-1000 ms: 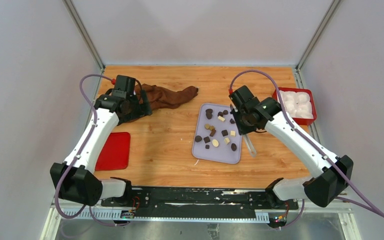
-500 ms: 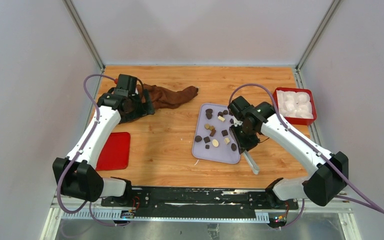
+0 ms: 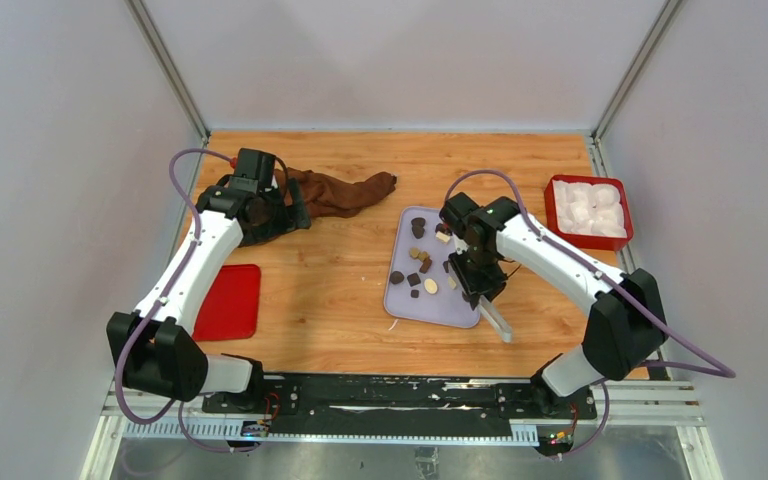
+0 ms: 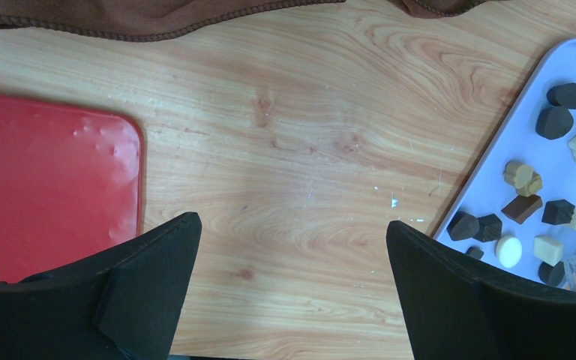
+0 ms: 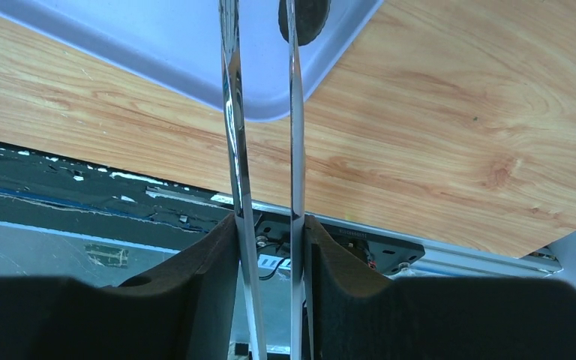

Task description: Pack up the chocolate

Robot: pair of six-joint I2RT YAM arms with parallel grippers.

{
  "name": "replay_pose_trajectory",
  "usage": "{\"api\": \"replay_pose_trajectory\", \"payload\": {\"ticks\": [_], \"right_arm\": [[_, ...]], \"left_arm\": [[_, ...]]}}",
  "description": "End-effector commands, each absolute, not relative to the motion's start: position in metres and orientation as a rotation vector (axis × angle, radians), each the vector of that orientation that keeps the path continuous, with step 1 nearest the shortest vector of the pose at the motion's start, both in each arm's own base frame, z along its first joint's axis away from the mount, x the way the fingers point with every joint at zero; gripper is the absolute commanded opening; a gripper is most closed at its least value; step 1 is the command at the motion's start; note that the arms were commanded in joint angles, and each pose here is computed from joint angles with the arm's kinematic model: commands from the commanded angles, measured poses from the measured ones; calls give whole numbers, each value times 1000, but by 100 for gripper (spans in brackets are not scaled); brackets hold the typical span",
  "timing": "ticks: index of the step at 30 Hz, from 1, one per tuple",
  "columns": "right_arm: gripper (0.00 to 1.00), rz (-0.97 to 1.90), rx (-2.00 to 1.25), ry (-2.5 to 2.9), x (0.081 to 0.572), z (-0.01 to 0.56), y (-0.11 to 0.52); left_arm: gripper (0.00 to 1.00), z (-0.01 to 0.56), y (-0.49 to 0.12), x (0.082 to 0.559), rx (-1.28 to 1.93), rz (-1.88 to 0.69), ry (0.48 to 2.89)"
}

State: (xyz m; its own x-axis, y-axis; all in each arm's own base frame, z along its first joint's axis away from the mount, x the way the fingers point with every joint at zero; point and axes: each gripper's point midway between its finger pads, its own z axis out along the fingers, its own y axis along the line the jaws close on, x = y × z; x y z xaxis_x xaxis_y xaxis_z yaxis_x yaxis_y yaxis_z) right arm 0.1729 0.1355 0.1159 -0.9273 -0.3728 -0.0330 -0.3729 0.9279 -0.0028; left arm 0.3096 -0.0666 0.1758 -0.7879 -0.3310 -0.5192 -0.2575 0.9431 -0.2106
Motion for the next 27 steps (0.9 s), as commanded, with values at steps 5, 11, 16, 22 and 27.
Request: {"api": "replay_pose_trajectory", "payload": {"ticks": [5, 11, 16, 22, 27], "right_arm": [[41, -18, -596, 3041, 181, 118, 134], [44, -83, -600, 3052, 184, 111, 129], [47, -102, -599, 3063, 182, 106, 126], [47, -100, -589, 3079, 181, 97, 127], [47, -108, -593, 3092, 178, 93, 126]], "left_arm": [[100, 178, -63, 308, -421, -161, 2501], [100, 177, -63, 307, -408, -162, 2507], [100, 173, -63, 306, -399, -160, 2517], [100, 173, -65, 305, -380, -171, 2525], [100, 167, -68, 301, -372, -190, 2549]]}}
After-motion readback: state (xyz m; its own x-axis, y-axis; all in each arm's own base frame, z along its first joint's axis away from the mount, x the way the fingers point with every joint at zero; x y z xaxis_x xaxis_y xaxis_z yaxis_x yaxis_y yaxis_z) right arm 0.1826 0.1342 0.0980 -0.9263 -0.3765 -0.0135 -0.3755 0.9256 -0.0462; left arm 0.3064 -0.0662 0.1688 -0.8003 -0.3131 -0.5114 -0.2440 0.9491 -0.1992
